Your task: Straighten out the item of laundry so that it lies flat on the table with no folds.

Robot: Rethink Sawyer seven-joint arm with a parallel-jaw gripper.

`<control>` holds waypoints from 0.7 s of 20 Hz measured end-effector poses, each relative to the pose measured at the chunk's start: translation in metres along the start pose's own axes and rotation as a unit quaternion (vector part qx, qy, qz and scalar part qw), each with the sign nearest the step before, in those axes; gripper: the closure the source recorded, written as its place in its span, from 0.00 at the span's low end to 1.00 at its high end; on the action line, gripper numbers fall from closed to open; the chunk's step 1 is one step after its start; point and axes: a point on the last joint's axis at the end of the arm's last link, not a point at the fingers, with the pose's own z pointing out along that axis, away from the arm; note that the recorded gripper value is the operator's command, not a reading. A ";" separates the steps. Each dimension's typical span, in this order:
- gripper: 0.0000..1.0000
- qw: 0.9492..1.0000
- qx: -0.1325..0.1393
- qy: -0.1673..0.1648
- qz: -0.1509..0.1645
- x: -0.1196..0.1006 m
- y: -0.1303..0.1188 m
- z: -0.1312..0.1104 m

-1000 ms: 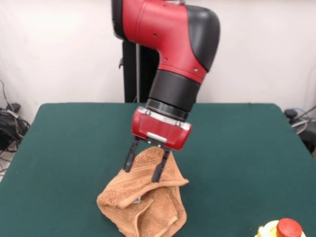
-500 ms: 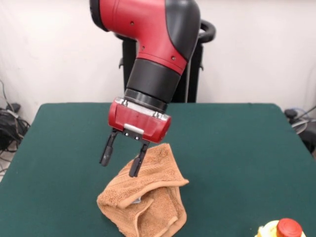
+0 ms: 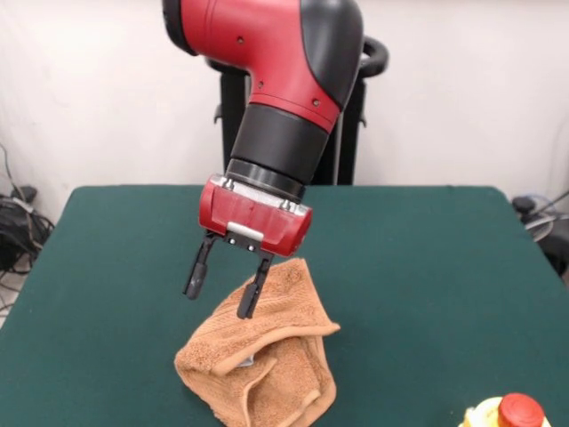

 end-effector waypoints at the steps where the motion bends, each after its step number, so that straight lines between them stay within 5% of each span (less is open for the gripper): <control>1: 0.00 1.000 0.000 0.000 0.000 0.000 0.000 0.000; 14: 0.00 1.000 -0.002 -0.001 -0.003 0.000 0.005 -0.001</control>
